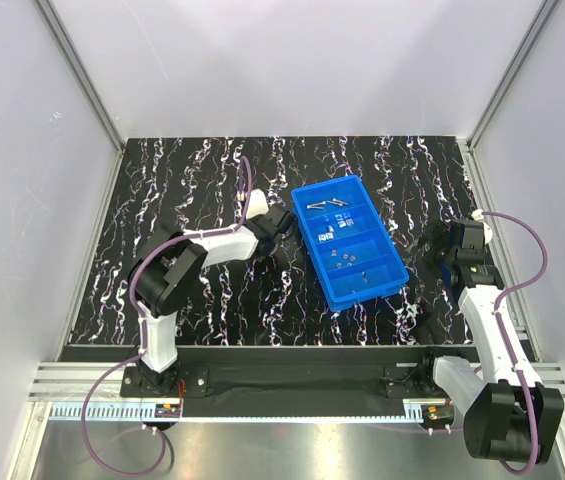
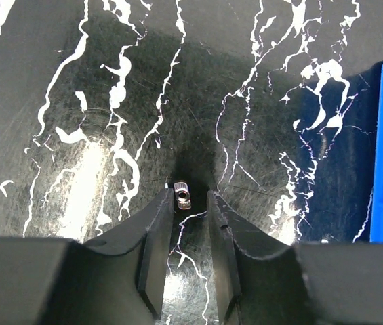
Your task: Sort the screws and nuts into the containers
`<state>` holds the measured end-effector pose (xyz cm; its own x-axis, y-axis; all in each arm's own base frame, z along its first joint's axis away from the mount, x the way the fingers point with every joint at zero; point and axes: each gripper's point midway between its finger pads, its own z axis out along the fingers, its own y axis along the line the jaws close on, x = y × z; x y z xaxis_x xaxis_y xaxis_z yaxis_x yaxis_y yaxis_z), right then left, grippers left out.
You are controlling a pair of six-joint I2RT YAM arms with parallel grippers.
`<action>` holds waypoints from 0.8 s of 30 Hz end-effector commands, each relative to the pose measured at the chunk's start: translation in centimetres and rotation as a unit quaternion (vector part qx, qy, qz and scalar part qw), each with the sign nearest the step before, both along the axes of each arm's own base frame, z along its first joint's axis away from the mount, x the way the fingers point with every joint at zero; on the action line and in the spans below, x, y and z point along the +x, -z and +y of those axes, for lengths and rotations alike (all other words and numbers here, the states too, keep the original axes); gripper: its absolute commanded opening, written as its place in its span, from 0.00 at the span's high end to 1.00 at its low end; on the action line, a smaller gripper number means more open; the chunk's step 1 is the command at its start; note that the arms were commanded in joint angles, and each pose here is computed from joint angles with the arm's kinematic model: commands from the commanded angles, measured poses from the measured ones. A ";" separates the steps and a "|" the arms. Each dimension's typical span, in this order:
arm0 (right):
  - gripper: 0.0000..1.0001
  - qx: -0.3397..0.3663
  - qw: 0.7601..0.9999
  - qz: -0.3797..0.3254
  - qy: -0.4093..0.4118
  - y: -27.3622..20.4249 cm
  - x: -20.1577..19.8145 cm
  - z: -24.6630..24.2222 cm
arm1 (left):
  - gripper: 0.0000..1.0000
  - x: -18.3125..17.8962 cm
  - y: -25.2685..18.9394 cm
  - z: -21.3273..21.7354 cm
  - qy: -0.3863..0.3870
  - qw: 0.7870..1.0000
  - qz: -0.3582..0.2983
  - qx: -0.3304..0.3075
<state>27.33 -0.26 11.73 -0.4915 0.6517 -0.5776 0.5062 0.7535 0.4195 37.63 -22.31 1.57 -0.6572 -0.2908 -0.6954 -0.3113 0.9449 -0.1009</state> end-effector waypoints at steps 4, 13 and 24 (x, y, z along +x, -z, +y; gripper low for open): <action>0.00 -0.008 1.000 -0.021 0.005 -1.0 0.2 -0.3 | 0.77 -2.5 3.5 1.8 0.001 0.997 0.066 0.036; 0.00 -0.007 1.000 -0.021 0.005 -1.0 0.2 -0.2 | 1.00 -2.3 2.1 -0.2 0.052 0.998 0.045 -0.012; 0.00 -0.017 1.000 -0.022 0.013 -1.3 0.0 -0.7 | 0.99 -5.9 -16.1 -11.9 0.343 0.918 -0.149 -0.131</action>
<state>27.18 -0.49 12.16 -0.4769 0.6499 -0.5918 0.5074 0.7533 0.4184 33.56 -27.44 9.40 -0.6706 -0.1004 -0.7350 0.1157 0.9645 -0.2373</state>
